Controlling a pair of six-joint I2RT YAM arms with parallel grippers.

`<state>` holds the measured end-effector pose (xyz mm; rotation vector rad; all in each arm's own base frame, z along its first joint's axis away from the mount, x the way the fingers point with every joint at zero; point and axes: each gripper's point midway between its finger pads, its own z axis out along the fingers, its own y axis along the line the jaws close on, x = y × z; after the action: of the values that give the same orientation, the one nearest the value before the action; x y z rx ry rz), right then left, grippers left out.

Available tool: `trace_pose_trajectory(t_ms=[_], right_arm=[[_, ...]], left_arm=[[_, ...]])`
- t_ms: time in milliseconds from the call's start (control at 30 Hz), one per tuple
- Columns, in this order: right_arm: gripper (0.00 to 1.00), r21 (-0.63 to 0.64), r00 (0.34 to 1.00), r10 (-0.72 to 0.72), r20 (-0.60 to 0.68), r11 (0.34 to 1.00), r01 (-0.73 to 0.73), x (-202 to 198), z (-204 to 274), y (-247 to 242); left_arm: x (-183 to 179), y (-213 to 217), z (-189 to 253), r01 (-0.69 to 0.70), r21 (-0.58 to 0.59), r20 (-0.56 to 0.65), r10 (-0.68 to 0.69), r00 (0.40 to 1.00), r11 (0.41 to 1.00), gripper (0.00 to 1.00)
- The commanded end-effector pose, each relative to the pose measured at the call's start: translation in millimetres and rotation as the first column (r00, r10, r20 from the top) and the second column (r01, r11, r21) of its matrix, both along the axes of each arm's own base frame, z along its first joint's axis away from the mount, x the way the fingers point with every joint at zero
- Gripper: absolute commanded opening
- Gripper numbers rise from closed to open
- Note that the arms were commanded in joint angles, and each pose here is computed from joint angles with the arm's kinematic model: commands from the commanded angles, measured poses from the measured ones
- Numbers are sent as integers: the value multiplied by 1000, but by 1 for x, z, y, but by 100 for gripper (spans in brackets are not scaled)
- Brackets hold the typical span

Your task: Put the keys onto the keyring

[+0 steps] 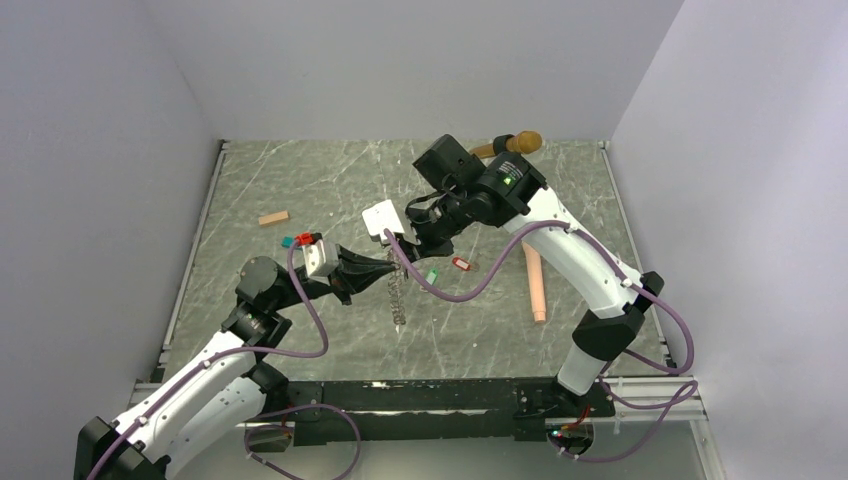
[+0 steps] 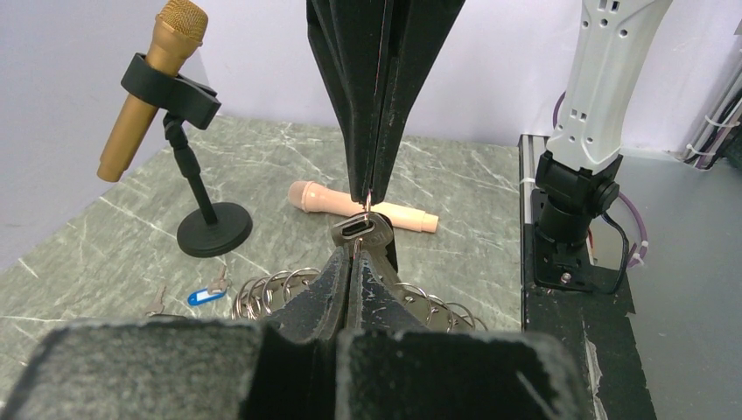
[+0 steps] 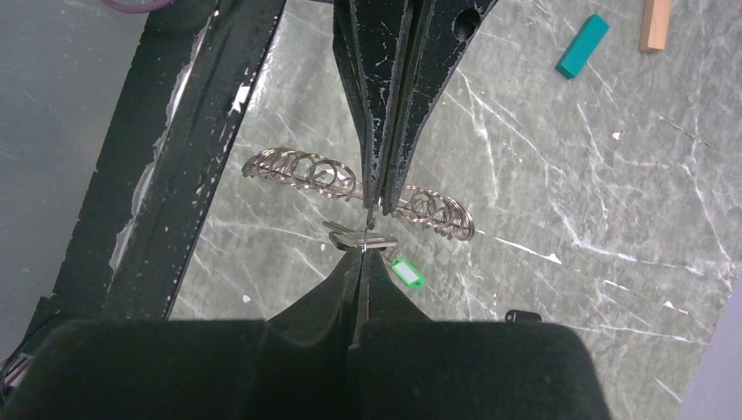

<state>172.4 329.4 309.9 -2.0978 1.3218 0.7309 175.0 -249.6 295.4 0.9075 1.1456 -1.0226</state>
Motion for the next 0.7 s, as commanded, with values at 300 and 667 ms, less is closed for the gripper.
trace_pose_trajectory(t_ms=[300, 667], right_arm=[[0, 22, 1000, -10, -10, 1000, 10, 2, 5, 1], [0, 18, 1000, -15, -12, 1000, 15, 4, 3, 1]], left_arm=[[-5, 3, 25, 10, -60, 81, -5, 997, 998, 0], [-7, 3, 26, 17, -67, 81, -11, 997, 998, 0]])
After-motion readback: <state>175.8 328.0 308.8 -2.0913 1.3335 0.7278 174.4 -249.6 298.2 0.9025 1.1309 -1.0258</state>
